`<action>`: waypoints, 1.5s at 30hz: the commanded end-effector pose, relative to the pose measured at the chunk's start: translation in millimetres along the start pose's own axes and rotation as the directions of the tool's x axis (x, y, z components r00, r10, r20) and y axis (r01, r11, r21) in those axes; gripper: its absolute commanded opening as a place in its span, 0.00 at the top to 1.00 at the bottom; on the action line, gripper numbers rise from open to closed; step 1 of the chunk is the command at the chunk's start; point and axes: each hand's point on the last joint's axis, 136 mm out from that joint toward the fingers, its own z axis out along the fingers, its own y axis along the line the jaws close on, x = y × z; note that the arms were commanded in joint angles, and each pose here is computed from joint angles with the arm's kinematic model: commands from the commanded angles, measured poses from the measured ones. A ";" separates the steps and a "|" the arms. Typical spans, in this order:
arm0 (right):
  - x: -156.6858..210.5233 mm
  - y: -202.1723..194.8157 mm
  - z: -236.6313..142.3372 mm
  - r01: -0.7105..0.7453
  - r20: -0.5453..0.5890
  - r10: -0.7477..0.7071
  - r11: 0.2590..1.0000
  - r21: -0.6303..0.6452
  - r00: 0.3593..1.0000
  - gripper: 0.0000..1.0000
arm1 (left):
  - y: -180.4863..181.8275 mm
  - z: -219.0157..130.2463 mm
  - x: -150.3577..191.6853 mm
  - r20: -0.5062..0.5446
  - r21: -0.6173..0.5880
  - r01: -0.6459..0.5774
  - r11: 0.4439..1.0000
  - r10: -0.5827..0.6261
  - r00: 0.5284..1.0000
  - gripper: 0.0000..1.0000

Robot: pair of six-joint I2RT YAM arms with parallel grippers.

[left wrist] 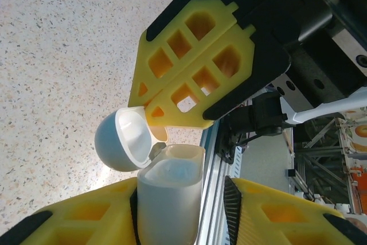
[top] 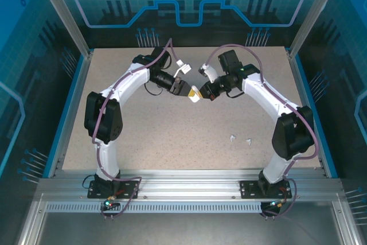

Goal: Insert the wireless bluetooth earbuds into the charging case

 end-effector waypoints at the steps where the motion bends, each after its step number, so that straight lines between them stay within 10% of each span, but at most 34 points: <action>1: -7.6 9.5 1.7 0.029 -0.001 -0.029 0.999 -0.021 1.000 1.00 | -7.0 4.4 1.0 -0.012 0.062 -0.005 0.998 0.005 1.000 0.59; 21: -14.0 7.4 0.4 0.020 0.008 -0.020 1.000 0.010 1.000 1.00 | -1.7 6.9 4.0 -0.020 0.062 -0.002 0.998 0.003 1.000 0.90; 26: -29.7 -3.6 -29.0 -0.087 0.103 0.082 0.995 0.046 0.991 0.58 | -0.5 1.9 2.2 0.009 0.036 -0.027 0.999 0.026 1.000 1.00; 34: -22.7 -25.7 -98.2 -0.353 0.269 0.309 0.926 0.133 0.912 0.41 | -6.9 -17.0 -10.3 0.162 -0.097 -0.131 0.987 0.146 0.976 1.00; 45: 99.2 -49.0 -75.4 -0.673 0.180 0.662 0.636 0.378 0.727 0.40 | -29.0 -70.5 -39.8 0.542 -0.449 -0.234 0.862 0.471 0.696 1.00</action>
